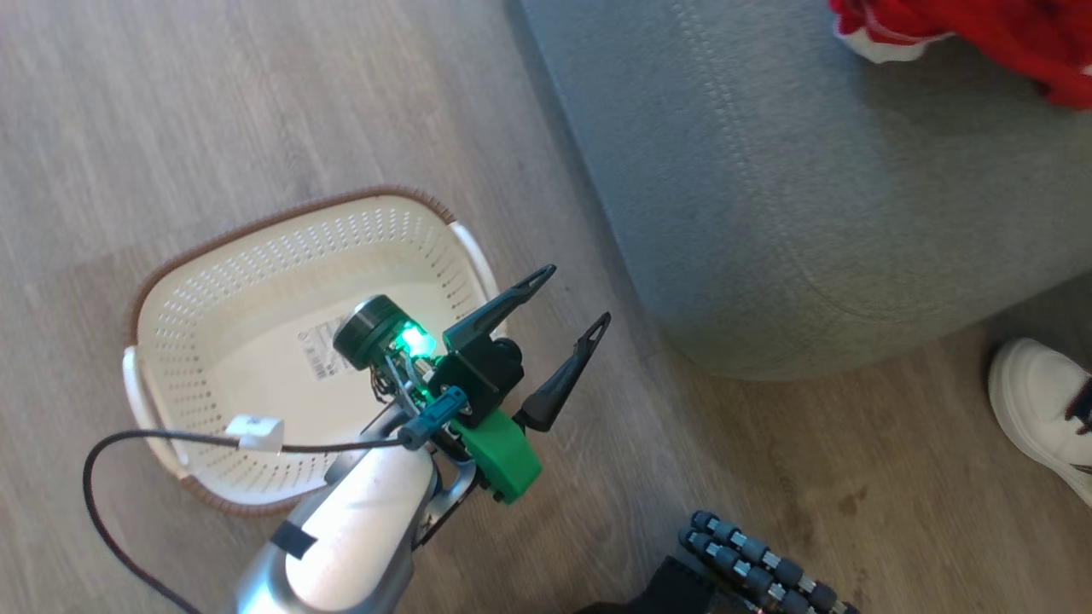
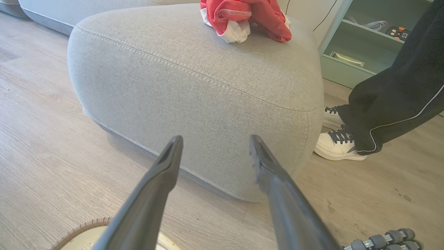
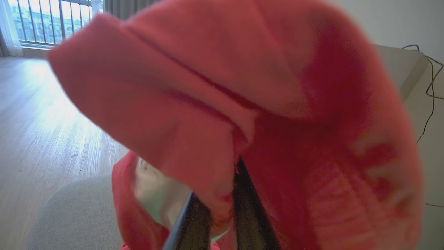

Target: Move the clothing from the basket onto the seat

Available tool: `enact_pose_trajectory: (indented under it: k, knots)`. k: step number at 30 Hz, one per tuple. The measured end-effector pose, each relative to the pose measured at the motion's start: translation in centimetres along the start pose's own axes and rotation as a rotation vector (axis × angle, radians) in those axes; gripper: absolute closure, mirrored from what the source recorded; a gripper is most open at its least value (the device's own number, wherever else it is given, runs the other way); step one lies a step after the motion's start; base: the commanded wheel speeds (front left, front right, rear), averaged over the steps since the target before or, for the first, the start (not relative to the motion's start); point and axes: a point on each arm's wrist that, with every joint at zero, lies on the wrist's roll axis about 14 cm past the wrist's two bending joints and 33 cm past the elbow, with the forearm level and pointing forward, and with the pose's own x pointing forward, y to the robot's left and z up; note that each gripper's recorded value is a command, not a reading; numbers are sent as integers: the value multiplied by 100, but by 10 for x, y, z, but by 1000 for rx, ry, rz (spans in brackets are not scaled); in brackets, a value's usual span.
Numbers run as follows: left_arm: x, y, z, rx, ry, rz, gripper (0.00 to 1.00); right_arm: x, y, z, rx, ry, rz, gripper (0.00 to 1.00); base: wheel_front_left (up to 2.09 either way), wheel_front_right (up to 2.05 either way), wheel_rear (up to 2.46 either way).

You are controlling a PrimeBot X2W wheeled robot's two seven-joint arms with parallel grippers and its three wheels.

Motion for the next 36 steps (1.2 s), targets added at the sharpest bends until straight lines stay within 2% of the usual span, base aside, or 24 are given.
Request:
enact_pose_trajectory:
  k: [8,12,15,20,24,32,33,34,35,36]
  knots:
    - [-9,21,-10,-10,17,54,0,1,8,-81,34,232,-48,100,0,0,0]
    - [-12,28,-13,-13,22,72,0,2,14,-97,39,275,-50,100,0,0,0]
    - [-14,34,-16,-20,22,80,0,8,17,-104,-109,299,6,100,0,0,0]
    - [-20,44,-25,-32,36,111,0,6,33,-135,-25,363,-18,100,0,0,0]
    - [-23,51,-27,-28,38,129,0,-2,40,-158,-8,429,-22,100,0,0,0]
    - [-24,53,-17,-14,21,138,0,-7,49,-163,4,470,-8,100,0,0,0]
    - [-23,52,-16,-11,17,137,0,-8,48,-162,6,468,-9,70,0,0,0]
    - [-23,51,-14,-9,14,136,0,-8,47,-160,6,465,-9,28,0,0,0]
    - [-22,51,-12,-6,11,135,0,-8,47,-158,2,463,-7,0,0,0,0]
    - [-22,50,-9,-2,7,134,0,-8,46,-156,0,461,-5,0,0,0,0]
